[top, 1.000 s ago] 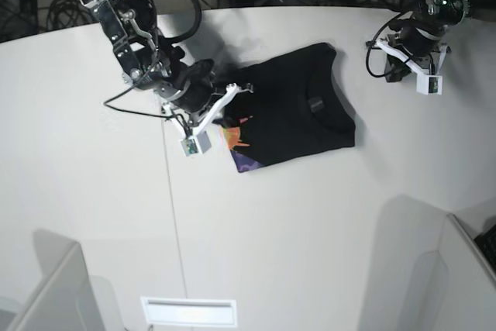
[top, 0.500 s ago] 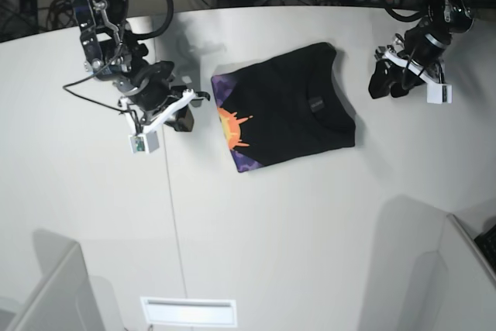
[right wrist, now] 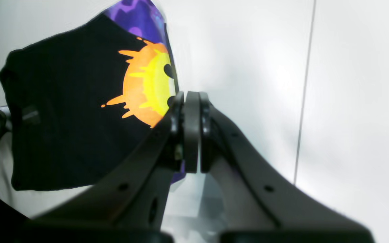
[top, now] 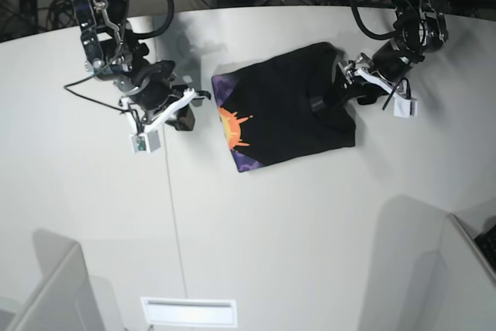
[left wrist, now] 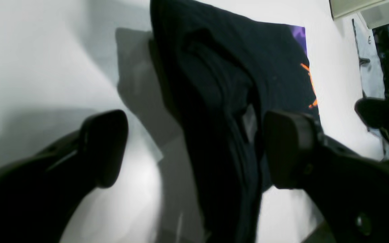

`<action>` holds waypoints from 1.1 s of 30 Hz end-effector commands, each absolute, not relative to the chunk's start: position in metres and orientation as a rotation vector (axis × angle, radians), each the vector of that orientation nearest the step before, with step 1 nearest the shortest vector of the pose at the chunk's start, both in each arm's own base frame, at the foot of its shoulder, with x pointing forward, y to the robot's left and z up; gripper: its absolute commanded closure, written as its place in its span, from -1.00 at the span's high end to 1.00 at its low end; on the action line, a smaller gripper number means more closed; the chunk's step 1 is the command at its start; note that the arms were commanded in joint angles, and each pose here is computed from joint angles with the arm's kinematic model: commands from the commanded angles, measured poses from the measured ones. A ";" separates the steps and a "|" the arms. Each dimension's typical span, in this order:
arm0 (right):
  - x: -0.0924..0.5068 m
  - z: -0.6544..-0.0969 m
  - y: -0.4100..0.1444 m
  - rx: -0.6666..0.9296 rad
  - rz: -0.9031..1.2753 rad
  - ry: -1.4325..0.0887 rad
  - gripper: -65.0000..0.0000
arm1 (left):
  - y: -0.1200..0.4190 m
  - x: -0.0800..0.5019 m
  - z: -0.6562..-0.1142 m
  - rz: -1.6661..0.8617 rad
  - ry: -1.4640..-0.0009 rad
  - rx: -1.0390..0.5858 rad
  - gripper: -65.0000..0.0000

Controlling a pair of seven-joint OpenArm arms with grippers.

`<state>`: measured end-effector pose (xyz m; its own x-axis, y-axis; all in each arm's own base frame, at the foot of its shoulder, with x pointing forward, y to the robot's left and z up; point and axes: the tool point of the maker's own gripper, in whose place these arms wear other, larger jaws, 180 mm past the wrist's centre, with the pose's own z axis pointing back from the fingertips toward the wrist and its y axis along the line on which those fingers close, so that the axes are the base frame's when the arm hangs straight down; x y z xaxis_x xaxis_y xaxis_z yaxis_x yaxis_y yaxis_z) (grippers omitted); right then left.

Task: Fold the T-shirt properly
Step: 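Withdraw the right gripper and reach the left gripper to the folded shirt, then grasp the folded shirt edge with the left gripper and rotate it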

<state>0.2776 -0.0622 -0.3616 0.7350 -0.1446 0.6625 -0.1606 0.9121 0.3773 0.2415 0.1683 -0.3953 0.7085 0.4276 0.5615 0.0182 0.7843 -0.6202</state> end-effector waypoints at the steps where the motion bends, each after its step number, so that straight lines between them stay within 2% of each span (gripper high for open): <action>1: 0.283 -0.351 -0.063 0.443 0.013 -0.794 -1.00 | 0.166 0.251 -0.387 0.232 -0.791 -0.661 0.87; 9: 0.282 -0.352 -0.064 0.440 0.010 -0.793 -1.00 | 0.137 0.257 -0.413 0.230 -0.695 -0.723 0.87; 17: 0.282 -0.352 -0.064 0.440 0.010 -0.793 -1.00 | 0.137 0.257 -0.428 0.260 -0.629 -0.657 0.82; 20: 0.282 -0.352 -0.065 0.439 0.009 -0.793 -1.00 | 0.130 0.253 -0.435 0.211 -0.598 -0.629 0.40; 24: 0.276 -0.357 -0.068 0.433 -0.004 -0.778 -1.00 | 0.133 0.253 -0.435 0.211 -0.597 -0.621 -0.35; 28: 0.272 -0.364 -0.103 0.375 -0.101 -0.779 -1.00 | 0.137 0.261 -0.431 0.179 -0.603 -0.606 -1.00; 33: 0.261 -0.371 -0.143 0.305 -0.196 -0.772 -1.00 | 0.140 0.271 -0.428 -0.029 -0.518 -0.513 -1.00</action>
<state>0.2561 -0.1424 -0.3805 0.7237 -0.2860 0.6280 0.0779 0.9381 0.3374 0.2716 0.1328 -0.4273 0.8703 0.1125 0.4795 0.1594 0.8568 -0.4904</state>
